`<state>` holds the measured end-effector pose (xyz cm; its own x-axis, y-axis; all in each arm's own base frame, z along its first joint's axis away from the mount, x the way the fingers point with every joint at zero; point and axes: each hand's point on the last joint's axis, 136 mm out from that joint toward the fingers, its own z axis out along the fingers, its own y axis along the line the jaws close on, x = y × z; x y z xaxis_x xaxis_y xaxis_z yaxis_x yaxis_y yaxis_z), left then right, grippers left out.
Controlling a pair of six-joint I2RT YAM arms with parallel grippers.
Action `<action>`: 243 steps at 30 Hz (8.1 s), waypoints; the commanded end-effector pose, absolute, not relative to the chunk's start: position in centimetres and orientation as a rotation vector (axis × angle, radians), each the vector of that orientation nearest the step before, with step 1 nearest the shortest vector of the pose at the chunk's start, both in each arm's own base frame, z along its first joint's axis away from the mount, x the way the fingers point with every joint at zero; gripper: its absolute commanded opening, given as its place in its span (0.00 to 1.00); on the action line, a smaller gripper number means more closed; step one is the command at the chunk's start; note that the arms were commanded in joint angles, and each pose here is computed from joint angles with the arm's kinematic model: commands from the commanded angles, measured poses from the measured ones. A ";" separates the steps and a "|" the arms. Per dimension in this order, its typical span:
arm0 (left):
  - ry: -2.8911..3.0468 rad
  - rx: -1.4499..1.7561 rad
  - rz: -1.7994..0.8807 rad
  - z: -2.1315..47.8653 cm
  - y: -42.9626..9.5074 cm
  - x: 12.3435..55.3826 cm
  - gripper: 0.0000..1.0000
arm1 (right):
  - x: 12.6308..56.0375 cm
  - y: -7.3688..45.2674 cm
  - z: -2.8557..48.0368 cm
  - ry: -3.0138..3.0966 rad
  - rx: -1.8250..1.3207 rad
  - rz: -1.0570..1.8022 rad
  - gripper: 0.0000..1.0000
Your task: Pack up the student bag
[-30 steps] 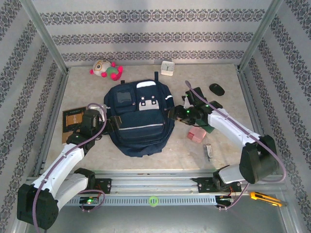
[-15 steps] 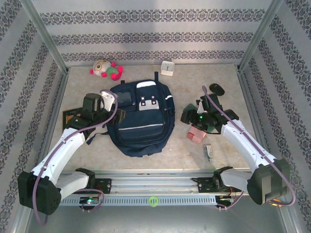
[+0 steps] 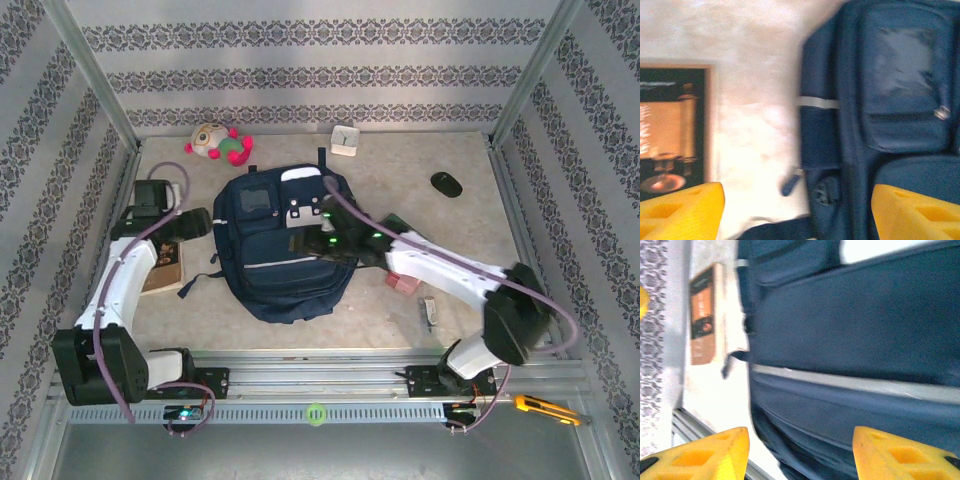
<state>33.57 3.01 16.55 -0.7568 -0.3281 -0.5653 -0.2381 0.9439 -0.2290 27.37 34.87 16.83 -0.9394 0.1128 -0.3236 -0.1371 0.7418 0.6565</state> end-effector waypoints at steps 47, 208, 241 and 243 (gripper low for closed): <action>2.586 -1.075 -0.460 3.8 17.5 29.9 0.86 | 28.8 64.9 8.6 2.483 -0.331 1.151 0.60; 1.271 0.752 -1.316 40.6 -20.9 26.4 0.00 | 25.8 29.3 41.2 1.341 -0.753 1.516 0.48; 1.719 1.577 -0.398 26.0 -20.6 23.2 0.82 | 24.3 25.4 22.8 1.594 -1.629 0.260 0.00; 1.696 1.572 -0.414 26.1 -21.4 23.4 0.83 | 24.1 25.9 22.9 1.581 -1.642 0.280 0.00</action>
<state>23.79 -21.11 26.32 0.0181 0.6754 -0.7372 0.9470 0.2248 0.2293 23.54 24.85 20.46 0.0941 -0.7518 -0.6526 -0.9344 0.1596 -0.3186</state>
